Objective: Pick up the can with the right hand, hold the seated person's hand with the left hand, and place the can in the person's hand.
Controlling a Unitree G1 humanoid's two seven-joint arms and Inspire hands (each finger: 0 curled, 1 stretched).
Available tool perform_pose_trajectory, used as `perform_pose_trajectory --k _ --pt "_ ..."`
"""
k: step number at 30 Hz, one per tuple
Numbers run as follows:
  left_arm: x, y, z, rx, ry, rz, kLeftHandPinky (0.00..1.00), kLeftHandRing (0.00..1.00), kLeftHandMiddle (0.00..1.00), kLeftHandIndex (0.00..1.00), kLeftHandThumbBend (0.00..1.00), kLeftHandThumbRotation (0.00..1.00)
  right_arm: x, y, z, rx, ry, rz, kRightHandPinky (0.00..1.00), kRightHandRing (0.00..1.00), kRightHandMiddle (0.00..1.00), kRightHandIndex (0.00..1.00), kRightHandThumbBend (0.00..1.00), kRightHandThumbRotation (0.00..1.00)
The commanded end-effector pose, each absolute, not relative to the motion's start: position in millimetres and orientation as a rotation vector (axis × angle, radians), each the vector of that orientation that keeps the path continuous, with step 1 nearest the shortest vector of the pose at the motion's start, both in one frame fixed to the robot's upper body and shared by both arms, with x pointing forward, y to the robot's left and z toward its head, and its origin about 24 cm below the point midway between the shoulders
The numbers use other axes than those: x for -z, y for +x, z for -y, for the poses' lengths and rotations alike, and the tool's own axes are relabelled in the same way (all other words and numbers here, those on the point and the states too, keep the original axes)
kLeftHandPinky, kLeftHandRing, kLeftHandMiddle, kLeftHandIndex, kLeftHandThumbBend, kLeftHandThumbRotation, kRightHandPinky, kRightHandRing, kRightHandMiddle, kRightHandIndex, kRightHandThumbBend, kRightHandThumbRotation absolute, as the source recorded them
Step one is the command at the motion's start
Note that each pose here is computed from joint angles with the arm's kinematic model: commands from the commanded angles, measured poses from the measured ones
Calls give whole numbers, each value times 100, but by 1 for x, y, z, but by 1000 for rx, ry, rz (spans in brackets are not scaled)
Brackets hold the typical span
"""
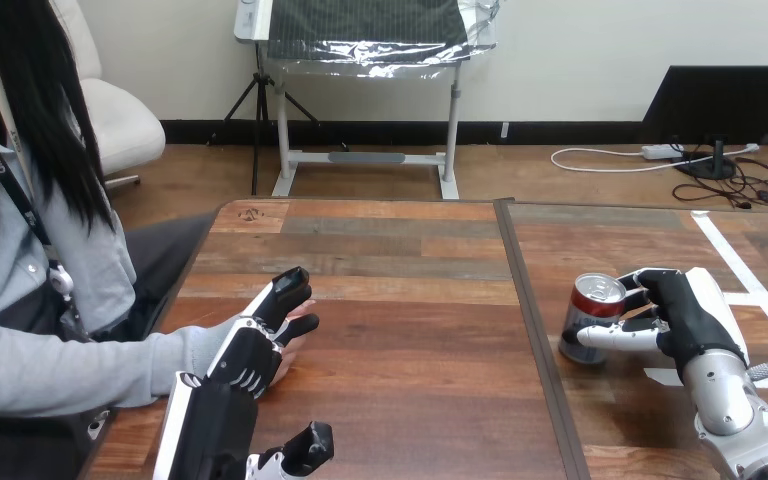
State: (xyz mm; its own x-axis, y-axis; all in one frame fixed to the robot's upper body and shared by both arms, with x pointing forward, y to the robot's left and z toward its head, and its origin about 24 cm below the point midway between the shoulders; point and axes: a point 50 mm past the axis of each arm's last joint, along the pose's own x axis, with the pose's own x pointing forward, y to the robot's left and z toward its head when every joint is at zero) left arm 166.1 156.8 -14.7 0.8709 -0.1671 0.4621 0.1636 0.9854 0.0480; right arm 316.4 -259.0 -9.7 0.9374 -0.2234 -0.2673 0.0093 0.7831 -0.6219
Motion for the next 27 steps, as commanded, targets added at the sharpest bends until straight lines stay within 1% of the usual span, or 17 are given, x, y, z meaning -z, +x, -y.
perform_pose_trajectory --k 1,13,20,27 --pt "0 181 -155 186 25 579 81 89 90 87 96 66 -26 343 248 138 -648 -175 44 48 54 56 80 0" --pt "0 183 -154 182 11 573 84 90 91 87 97 65 -29 344 247 134 -667 -148 45 50 55 57 79 0" --pt "-1 184 -156 141 31 584 86 92 91 87 96 64 -31 345 246 136 -705 -123 44 50 55 57 80 0" --pt "-3 185 -158 89 52 586 88 92 91 88 98 66 -33 345 245 136 -723 -105 43 48 54 56 81 0"
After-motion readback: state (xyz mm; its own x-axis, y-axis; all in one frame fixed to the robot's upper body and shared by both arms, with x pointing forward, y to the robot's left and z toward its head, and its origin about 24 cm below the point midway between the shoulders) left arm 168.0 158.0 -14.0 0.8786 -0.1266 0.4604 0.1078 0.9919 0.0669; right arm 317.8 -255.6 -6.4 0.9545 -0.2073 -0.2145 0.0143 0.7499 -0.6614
